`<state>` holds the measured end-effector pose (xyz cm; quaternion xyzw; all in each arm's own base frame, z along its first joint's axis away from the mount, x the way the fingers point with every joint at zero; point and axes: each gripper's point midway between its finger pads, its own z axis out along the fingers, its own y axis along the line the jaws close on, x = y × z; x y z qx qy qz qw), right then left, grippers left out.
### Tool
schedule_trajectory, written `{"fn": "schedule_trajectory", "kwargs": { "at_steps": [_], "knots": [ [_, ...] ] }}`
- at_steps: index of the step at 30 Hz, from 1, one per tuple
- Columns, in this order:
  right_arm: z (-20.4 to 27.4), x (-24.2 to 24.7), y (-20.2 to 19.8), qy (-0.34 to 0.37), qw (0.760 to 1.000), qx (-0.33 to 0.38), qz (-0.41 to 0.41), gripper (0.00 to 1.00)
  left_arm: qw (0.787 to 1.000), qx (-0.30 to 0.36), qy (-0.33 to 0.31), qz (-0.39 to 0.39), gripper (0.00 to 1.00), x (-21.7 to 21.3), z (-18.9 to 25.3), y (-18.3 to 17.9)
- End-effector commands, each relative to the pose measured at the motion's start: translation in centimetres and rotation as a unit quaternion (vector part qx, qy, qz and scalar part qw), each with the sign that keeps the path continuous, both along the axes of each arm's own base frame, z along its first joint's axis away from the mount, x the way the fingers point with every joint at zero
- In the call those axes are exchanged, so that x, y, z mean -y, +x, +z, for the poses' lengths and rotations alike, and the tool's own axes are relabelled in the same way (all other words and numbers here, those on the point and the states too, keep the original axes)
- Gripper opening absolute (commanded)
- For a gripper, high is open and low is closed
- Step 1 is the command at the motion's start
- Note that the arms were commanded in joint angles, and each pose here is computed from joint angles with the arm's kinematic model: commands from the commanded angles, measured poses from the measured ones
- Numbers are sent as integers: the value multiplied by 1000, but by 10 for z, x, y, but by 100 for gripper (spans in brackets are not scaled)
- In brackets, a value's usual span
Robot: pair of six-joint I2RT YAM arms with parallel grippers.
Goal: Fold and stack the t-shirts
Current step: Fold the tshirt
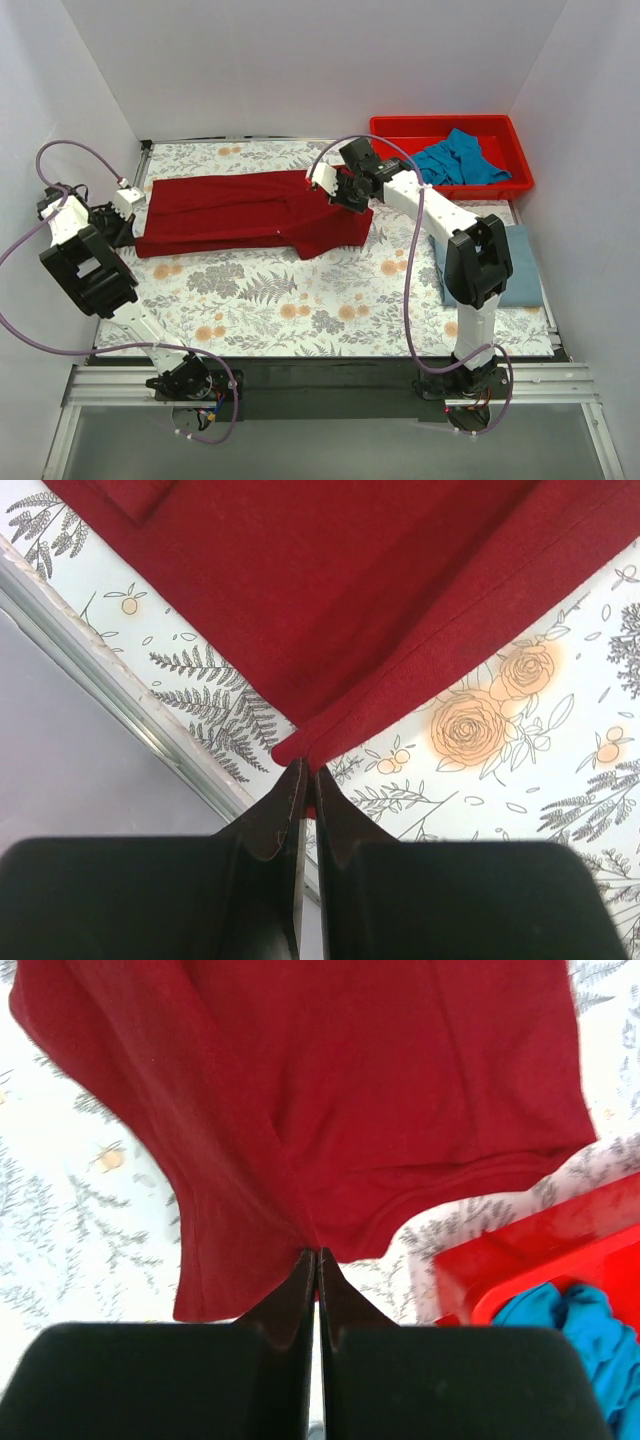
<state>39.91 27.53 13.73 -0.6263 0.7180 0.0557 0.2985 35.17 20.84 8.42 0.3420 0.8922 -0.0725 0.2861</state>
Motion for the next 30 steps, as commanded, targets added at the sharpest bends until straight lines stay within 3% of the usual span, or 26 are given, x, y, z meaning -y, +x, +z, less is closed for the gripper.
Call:
{"fn": "schedule_trajectory", "kwargs": {
  "at_steps": [1,13,30],
  "knots": [
    [23,-8,24,8,999,38,4,1,999,31,-2,21,0,-4,14,18],
    [22,-8,66,3,998,65,1,1,997,66,14,49,0,-16,25,61],
    [2,-1,92,-13,998,69,1,1,996,60,45,46,0,-9,-7,99]
  ]
}}
